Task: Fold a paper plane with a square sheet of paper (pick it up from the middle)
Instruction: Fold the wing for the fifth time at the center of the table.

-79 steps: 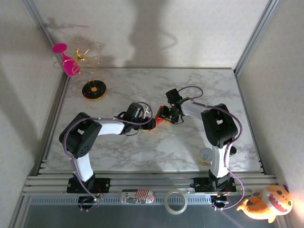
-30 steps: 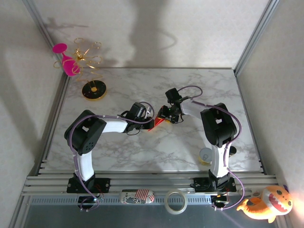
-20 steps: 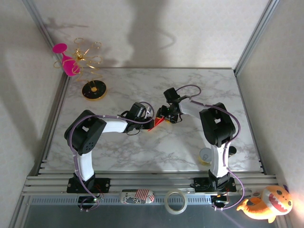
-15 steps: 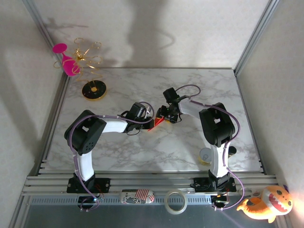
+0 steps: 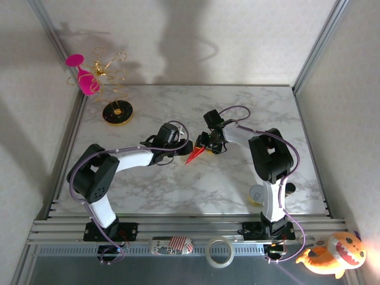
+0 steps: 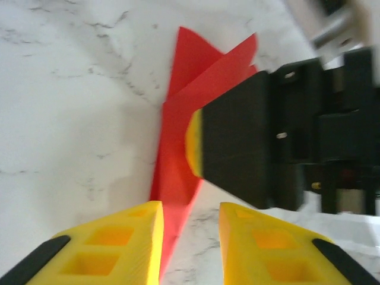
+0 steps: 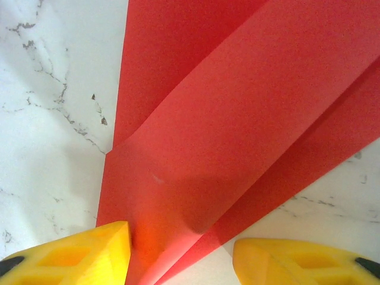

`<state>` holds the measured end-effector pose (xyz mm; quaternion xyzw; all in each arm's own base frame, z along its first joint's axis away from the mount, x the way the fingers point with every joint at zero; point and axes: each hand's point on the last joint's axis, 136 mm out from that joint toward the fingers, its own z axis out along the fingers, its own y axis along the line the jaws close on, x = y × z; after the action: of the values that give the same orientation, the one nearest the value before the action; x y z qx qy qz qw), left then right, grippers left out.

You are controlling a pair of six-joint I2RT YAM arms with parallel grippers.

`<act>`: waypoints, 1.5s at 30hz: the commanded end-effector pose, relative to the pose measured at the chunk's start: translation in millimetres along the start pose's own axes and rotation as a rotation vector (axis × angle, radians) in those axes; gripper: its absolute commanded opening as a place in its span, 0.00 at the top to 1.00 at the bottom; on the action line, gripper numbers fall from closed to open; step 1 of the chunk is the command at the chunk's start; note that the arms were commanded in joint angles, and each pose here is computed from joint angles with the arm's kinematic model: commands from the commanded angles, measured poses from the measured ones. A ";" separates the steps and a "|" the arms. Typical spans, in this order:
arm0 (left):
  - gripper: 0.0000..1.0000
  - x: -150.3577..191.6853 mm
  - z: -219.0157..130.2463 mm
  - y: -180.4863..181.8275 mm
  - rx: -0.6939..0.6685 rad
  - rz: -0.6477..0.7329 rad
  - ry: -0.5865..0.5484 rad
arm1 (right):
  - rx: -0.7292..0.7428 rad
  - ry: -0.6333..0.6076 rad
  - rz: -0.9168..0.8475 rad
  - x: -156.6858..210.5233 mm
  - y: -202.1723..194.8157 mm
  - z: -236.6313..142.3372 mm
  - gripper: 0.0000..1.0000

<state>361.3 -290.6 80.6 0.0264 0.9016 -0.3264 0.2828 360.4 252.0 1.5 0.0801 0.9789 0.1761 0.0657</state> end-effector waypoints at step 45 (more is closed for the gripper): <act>0.96 43.7 44.4 22.4 0.026 -0.139 0.119 | 0.357 0.068 0.008 34.8 -124.2 100.3 0.46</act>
<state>348.9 -309.7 25.7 -0.0078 0.9064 -0.3704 0.2031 359.6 251.4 0.1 0.0801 0.9794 0.1742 0.0636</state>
